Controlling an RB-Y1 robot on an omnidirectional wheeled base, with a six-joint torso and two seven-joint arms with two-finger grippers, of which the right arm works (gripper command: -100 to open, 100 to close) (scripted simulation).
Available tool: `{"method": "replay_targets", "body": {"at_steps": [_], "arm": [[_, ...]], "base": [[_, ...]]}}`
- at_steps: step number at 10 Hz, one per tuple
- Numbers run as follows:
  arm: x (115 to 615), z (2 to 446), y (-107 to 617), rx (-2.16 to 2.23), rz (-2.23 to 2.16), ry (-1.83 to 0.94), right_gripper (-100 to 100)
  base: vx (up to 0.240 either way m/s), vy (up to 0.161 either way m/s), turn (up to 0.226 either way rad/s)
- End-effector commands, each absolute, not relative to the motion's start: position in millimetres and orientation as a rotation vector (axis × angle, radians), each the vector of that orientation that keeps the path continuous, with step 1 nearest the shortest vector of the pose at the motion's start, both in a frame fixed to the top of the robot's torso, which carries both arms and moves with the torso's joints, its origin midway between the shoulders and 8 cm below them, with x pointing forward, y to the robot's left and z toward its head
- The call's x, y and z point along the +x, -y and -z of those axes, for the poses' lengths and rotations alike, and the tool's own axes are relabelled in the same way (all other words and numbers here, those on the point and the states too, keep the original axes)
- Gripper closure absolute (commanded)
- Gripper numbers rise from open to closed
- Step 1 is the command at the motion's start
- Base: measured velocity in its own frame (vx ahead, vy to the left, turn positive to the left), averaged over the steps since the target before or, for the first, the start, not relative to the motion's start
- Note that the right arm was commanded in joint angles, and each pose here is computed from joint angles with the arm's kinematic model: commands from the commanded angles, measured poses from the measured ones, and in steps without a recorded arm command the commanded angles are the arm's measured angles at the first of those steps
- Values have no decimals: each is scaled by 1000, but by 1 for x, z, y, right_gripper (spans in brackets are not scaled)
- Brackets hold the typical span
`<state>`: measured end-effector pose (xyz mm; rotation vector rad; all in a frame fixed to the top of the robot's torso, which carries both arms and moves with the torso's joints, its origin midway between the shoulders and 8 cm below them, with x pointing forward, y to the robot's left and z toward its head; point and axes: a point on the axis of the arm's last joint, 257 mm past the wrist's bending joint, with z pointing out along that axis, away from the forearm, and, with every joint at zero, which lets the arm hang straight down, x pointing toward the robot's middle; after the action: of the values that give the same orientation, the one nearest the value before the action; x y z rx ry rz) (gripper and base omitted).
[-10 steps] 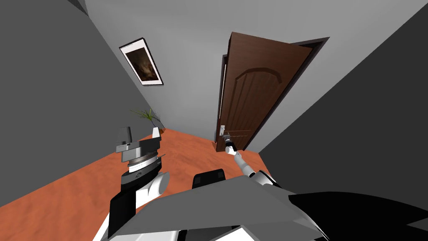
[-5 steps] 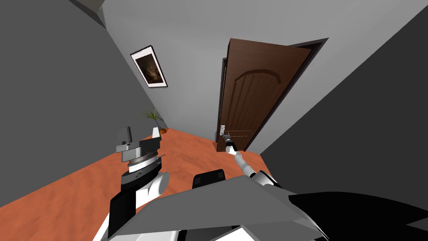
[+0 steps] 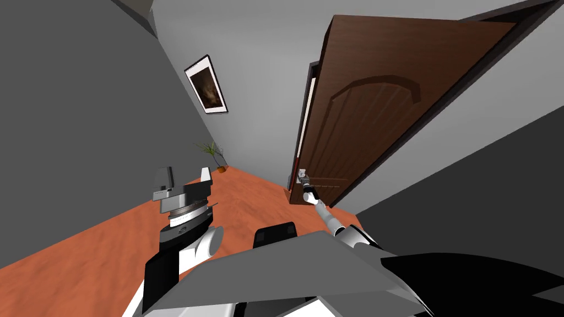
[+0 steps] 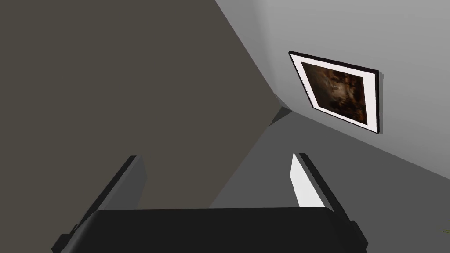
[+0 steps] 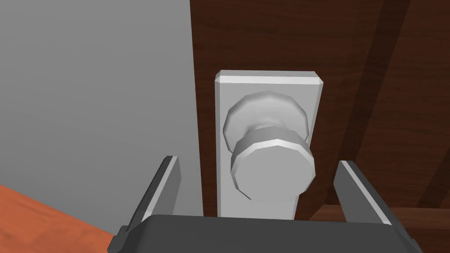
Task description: Pull the door open
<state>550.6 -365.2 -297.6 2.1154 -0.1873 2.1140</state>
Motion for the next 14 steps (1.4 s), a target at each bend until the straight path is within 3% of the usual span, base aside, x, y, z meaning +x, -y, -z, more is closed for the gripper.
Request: {"method": "replay_targets", "body": {"at_steps": [1,3,4,9,14], "arm": [[547,298,383,2105,-2107,205,-100],[545,298,392,2099,-2102,210,-100],[545,298,392,2099,-2102,210,100],[545,298,392,2099,-2102,210,100],[538,296,387,2129,-2139,160,100]], "base": [[111,24,88],[86,11,81],[-9,-2,-32],[-10,-3,1],[-198,-73,136]]}}
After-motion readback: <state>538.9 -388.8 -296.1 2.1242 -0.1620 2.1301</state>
